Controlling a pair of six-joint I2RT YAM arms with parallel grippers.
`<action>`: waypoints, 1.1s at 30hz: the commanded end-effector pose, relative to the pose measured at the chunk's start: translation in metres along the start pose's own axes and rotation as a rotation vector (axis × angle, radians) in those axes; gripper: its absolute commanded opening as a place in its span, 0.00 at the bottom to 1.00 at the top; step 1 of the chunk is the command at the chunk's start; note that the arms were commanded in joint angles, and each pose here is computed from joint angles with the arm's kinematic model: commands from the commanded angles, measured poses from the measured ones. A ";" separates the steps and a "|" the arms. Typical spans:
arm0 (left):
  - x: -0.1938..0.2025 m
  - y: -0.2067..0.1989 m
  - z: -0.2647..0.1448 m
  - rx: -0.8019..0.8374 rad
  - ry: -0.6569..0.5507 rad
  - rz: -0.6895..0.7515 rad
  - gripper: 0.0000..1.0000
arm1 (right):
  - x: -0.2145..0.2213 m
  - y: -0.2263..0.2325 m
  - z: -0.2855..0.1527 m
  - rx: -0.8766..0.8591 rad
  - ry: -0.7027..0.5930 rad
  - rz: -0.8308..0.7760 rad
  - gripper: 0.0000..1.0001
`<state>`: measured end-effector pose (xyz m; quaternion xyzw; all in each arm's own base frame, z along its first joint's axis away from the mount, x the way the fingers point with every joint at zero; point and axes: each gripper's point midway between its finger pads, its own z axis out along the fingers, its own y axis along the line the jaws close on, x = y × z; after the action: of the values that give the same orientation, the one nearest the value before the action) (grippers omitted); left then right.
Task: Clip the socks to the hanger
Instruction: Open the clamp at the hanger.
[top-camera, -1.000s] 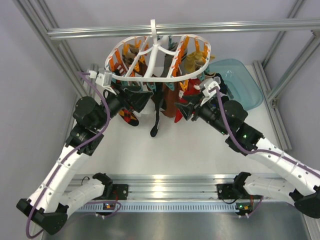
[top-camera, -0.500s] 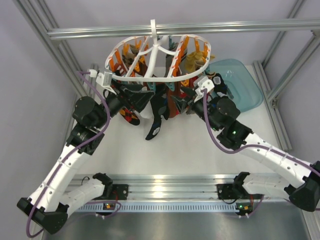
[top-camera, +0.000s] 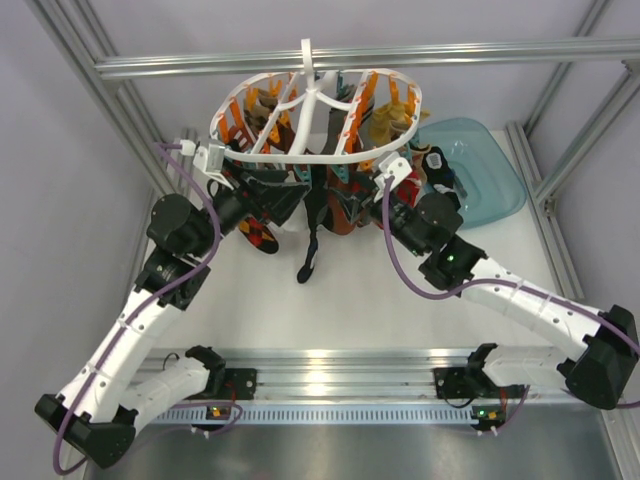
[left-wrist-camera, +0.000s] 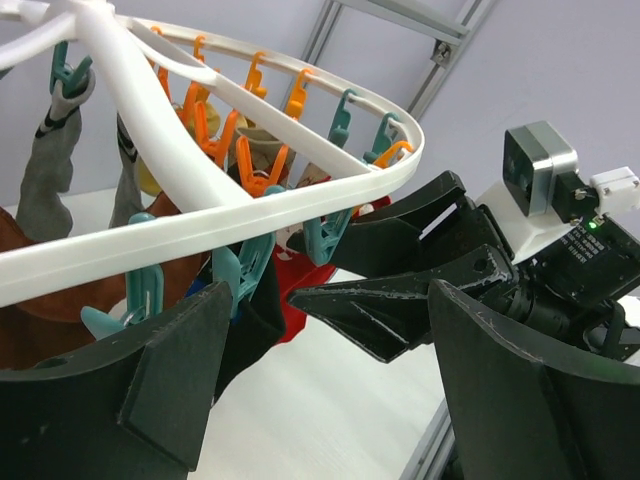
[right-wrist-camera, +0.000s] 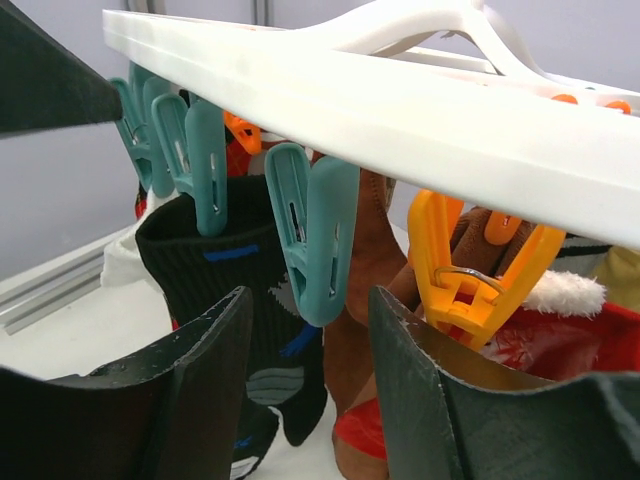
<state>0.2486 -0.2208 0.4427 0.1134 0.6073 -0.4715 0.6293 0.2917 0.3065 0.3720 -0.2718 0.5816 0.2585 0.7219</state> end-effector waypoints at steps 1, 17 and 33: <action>-0.006 -0.004 -0.001 0.022 -0.037 -0.011 0.84 | -0.047 0.000 0.006 -0.022 -0.136 -0.005 0.49; -0.002 0.000 0.002 0.000 -0.025 -0.072 0.84 | -0.051 0.002 0.011 -0.054 -0.140 -0.024 0.08; -0.005 -0.004 0.016 0.018 -0.024 -0.140 0.70 | -0.039 0.012 0.016 -0.028 -0.060 0.050 0.00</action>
<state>0.2659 -0.2347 0.4171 0.0698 0.6432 -0.4996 0.5761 0.2903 0.3191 0.3866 -0.2792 0.5758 0.2805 0.7155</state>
